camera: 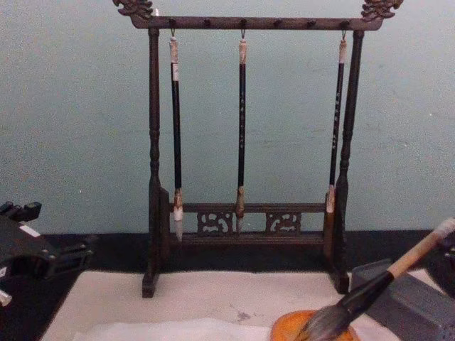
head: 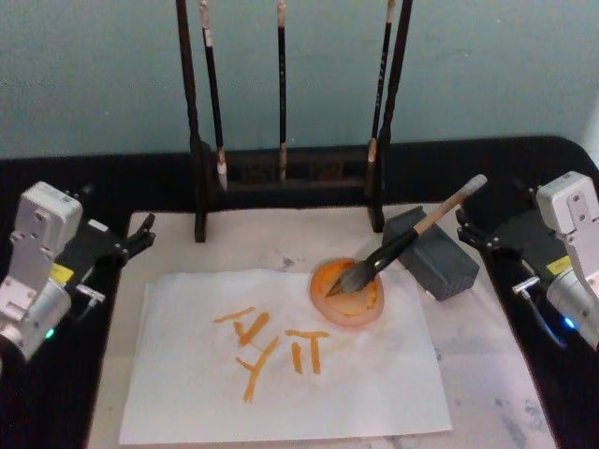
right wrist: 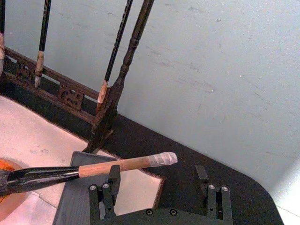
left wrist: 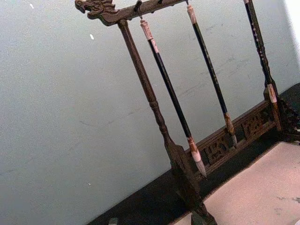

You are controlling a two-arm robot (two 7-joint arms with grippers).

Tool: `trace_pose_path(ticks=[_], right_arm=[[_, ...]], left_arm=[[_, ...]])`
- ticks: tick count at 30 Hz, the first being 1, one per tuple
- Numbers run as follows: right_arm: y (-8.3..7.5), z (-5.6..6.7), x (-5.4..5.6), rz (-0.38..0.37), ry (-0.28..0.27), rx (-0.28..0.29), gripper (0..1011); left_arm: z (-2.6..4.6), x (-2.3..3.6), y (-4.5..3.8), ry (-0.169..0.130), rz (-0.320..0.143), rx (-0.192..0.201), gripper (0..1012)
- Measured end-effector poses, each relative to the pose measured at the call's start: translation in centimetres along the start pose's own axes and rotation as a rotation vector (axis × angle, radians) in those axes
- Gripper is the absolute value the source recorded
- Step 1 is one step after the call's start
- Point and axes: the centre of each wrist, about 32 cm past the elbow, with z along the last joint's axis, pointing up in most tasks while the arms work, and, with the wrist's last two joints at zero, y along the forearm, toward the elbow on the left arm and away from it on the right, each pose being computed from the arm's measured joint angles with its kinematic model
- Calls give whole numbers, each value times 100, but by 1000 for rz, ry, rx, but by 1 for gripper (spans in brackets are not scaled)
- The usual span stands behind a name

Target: Pick up the brush from the inkstone, write on the paper, then place the brush back to its original position.

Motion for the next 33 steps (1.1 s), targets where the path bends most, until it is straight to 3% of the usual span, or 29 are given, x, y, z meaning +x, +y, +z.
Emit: trace_pose_path(ticks=[33], right_arm=[[0,1,0,0,0,1,1000]], left_arm=[[0,0,0,0,0,0,1010]])
